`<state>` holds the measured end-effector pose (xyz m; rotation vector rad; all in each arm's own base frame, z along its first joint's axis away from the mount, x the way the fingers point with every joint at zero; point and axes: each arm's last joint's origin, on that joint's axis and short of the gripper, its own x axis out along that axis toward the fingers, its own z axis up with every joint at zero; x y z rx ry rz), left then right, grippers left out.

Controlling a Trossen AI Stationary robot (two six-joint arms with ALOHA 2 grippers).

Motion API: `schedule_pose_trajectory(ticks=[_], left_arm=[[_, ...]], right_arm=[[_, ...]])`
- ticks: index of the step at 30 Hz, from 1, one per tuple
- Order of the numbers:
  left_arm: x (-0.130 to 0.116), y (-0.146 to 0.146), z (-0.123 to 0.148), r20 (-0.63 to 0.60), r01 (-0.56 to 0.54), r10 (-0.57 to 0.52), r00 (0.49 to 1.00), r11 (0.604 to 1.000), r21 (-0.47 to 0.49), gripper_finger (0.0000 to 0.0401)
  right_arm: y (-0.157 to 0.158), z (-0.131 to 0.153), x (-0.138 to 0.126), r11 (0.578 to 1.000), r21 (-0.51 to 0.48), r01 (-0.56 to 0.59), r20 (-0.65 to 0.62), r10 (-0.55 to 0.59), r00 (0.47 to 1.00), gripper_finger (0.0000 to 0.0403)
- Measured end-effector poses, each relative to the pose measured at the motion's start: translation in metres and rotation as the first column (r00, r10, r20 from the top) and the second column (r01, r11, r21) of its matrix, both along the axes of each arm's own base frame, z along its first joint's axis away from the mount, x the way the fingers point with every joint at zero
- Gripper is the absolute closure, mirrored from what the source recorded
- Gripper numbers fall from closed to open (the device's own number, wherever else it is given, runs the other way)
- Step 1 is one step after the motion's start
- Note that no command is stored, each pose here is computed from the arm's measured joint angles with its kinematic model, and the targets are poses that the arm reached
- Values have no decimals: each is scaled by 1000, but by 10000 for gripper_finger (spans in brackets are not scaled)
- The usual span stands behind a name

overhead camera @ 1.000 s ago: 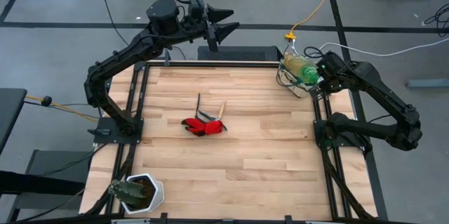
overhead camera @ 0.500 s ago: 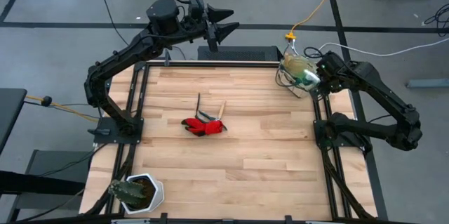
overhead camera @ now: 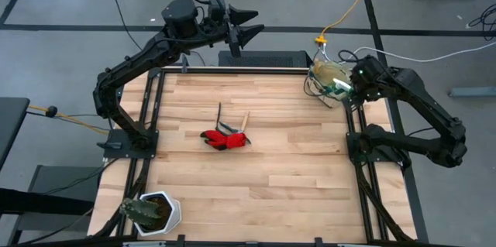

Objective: Pick & Place Garden tools in Gardening bag
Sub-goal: Put the brown trowel into the gardening bag

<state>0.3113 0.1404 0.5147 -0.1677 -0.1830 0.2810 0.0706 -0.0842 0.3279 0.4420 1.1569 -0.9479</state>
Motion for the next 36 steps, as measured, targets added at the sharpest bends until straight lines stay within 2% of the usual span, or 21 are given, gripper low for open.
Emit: schedule_pose_trajectory(ticks=[4,8,16,26,29,36], left_arm=[[0,-1,0,-6,22,-22,1000,1000,1,110],[-3,-3,-2,-54,69,-69,996,998,4,110],[-16,-11,-8,-190,93,-98,977,995,-33,110],[-33,-17,-7,-285,45,-38,958,999,17,110],[-41,-20,-7,-317,22,-17,948,1000,10,110],[-43,-33,-11,-387,9,-6,922,1000,7,110]], right_arm=[[1,15,2,999,-17,-32,105,33,994,237],[3,32,4,995,-74,-61,203,75,976,239],[7,54,13,973,-194,-129,411,200,890,239],[5,58,31,959,-212,-188,484,270,833,238],[4,59,39,951,-229,-207,498,297,815,238],[0,57,62,934,-234,-269,503,353,789,238]])
